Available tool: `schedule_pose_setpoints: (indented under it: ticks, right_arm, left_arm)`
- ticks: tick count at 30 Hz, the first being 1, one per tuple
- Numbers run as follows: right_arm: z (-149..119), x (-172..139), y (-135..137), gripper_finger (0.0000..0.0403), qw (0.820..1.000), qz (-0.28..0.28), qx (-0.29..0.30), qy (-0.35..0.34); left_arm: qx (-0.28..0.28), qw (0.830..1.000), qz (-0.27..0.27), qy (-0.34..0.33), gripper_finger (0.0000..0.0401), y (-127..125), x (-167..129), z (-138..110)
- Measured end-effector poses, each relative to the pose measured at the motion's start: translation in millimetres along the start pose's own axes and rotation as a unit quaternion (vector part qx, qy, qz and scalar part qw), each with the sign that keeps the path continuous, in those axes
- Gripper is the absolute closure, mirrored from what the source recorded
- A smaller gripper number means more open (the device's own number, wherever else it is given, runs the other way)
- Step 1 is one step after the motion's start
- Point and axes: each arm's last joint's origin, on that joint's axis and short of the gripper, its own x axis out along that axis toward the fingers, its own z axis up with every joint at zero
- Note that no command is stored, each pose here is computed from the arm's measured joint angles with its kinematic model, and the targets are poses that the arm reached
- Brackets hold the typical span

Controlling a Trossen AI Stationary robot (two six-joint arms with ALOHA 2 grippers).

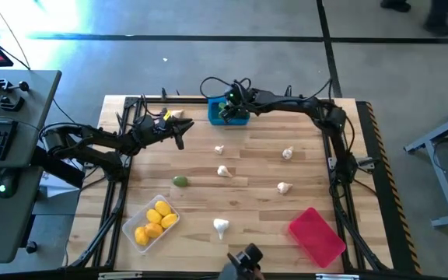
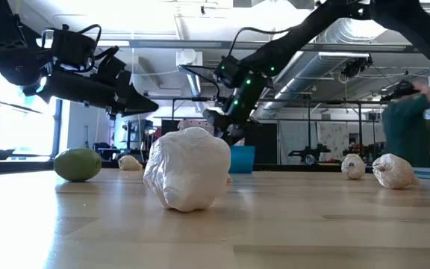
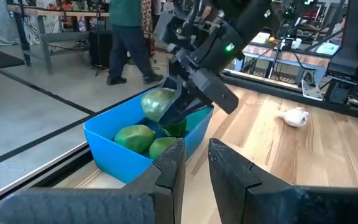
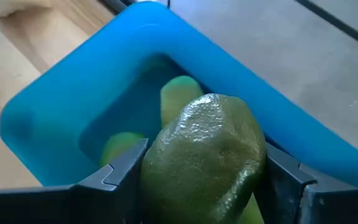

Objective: Sort produce into baskets
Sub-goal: Put the lime into the blue bin

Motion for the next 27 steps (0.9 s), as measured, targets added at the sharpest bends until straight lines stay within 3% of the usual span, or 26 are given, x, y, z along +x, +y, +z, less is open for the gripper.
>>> schedule_pose_setpoints:
  ticks: [4, 13, 17, 21, 27]
  right_arm:
    - [0.7, 2.4, -0.2, 0.0182, 1.000, -0.001, -0.003, 0.002]
    - [-0.8, 1.4, -0.7, 0.0064, 1.000, -0.003, -0.021, 0.012]
    - [-1.0, -3.4, 2.6, 0.0060, 0.999, -0.001, -0.035, 0.016]
    - [2.3, -18.5, 11.4, 0.0123, 0.998, -0.016, -0.056, 0.002]
    - [-13.9, -35.5, 28.4, 0.0316, 0.996, 0.026, -0.078, -0.038]
  left_arm:
    - [0.000, 1.000, -0.001, 0.000, 0.0346, 0.0, 0.0, 0.0]
    - [0.012, 1.000, -0.001, 0.007, 0.0346, 0.0, 0.1, -1.2]
    - [0.023, 1.000, -0.011, 0.015, 0.0346, -0.4, 0.1, -2.8]
    - [0.037, 0.998, -0.042, 0.016, 0.0360, -2.3, -0.2, -2.6]
    - [0.037, 0.991, -0.124, 0.042, 0.0398, -8.8, -2.1, 3.3]
